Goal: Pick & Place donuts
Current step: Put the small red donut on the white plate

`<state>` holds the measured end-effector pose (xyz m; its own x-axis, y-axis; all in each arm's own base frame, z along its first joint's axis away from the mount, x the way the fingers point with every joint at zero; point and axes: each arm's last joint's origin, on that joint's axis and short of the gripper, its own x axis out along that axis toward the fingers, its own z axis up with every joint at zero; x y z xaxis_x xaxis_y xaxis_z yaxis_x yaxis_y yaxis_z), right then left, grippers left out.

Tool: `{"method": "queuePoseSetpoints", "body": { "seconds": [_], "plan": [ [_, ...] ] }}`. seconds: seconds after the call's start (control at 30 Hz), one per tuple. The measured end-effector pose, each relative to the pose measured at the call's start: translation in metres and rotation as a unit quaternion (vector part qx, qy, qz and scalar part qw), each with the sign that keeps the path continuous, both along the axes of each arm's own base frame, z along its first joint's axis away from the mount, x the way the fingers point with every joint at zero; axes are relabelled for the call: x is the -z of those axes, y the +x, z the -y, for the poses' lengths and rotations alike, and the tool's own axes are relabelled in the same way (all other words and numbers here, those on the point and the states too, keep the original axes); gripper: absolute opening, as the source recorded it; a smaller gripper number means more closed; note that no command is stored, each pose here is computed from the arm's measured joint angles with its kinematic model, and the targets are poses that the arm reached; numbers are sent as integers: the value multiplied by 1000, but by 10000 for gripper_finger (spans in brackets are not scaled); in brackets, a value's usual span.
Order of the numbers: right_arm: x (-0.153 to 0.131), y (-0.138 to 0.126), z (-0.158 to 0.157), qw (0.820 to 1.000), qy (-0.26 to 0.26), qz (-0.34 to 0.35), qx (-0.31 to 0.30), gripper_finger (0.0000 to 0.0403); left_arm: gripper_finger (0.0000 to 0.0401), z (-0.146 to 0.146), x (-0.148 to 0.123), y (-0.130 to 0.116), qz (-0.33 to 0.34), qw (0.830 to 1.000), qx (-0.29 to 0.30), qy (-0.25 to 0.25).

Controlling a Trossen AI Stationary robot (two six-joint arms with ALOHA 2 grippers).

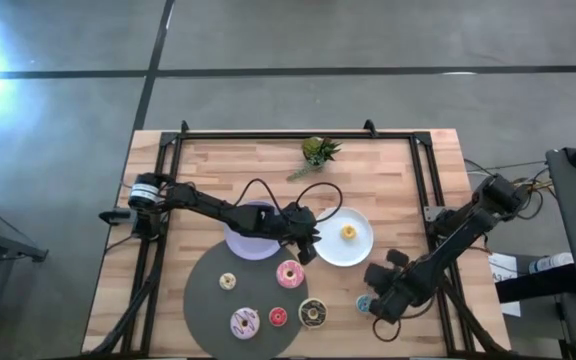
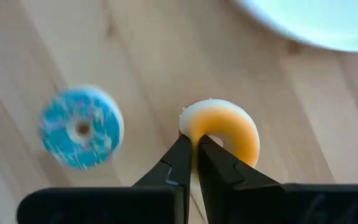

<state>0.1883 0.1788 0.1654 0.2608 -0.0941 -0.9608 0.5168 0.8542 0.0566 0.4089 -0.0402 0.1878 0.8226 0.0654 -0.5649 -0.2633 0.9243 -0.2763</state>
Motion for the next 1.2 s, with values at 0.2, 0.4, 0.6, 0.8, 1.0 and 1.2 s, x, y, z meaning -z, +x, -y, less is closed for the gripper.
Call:
{"method": "queuePoseSetpoints", "body": {
  "seconds": [0.2, 0.4, 0.6, 0.8, 1.0, 1.2],
  "plan": [
    [-25, -31, 41, 949, 80, 188, 238, 9, 71, 0, -2, 1, 11, 1000, 7, 1],
    [-24, -49, 77, 802, 195, 415, 384, 11, 71, 7, -15, 8, 83, 995, 57, 6],
    [-31, -33, 102, 756, 167, 469, 424, 15, 72, 12, -34, 14, 147, 987, 66, 5],
    [-44, -16, 116, 746, 128, 481, 442, 43, 112, 2, -36, 16, 150, 989, 10, 12],
    [-49, -2, 114, 742, 119, 485, 447, 61, 175, -4, -37, 17, 156, 987, -38, 29],
    [-50, 15, 106, 742, 104, 483, 453, 59, 191, -9, -43, 18, 184, 980, -59, 43]
  ]
}}
